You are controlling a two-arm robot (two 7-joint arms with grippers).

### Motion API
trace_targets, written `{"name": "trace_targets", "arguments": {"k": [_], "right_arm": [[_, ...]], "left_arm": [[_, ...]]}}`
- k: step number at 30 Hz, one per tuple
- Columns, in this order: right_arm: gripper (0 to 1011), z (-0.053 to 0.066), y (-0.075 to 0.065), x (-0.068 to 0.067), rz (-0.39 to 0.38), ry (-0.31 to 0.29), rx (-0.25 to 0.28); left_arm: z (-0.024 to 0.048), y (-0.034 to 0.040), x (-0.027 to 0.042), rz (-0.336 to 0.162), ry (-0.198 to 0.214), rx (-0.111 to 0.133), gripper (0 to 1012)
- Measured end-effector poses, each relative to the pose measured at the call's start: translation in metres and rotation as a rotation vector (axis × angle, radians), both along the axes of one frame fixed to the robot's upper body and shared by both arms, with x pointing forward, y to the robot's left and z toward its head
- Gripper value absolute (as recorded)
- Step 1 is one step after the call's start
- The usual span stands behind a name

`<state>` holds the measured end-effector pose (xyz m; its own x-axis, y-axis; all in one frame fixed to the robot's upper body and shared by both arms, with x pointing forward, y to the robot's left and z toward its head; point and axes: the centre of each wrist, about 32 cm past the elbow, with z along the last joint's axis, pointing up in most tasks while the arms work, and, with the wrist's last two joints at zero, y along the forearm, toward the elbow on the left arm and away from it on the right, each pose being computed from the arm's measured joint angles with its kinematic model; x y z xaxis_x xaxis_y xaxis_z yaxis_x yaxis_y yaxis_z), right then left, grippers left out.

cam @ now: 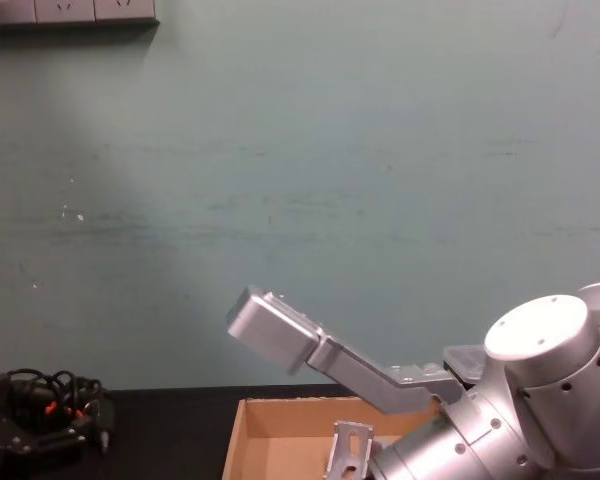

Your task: Use one hand to pick up the angle iron from the table and place it into the box.

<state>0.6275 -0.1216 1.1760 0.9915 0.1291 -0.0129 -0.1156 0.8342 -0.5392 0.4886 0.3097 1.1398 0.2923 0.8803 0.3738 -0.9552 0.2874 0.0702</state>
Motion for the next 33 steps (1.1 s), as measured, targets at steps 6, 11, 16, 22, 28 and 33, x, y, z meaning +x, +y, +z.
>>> {"name": "trace_targets", "arguments": {"k": [6,11,16,22,28,33], "right_arm": [[451,0.003,-0.005,0.000,0.007,-0.017,0.042],[451,0.008,-0.009,0.002,-0.003,-0.017,0.073],[451,0.015,-0.014,0.005,-0.012,-0.052,0.100],[451,0.026,-0.015,0.008,0.002,-0.110,0.120],[451,0.036,-0.017,0.011,0.000,-0.157,0.171],[451,0.039,-0.022,0.014,-0.035,-0.185,0.205]], "left_arm": [[0.0000,0.0000,0.0000,0.000,0.000,0.000,1011],[0.0000,0.0000,0.0000,0.000,0.000,0.000,1011],[0.0000,0.0000,0.0000,0.000,0.000,0.000,1011],[0.0000,0.0000,0.0000,0.000,0.000,0.000,1011],[0.0000,0.0000,0.0000,0.000,0.000,0.000,1011],[0.0000,0.0000,0.0000,0.000,0.000,0.000,1011]]}}
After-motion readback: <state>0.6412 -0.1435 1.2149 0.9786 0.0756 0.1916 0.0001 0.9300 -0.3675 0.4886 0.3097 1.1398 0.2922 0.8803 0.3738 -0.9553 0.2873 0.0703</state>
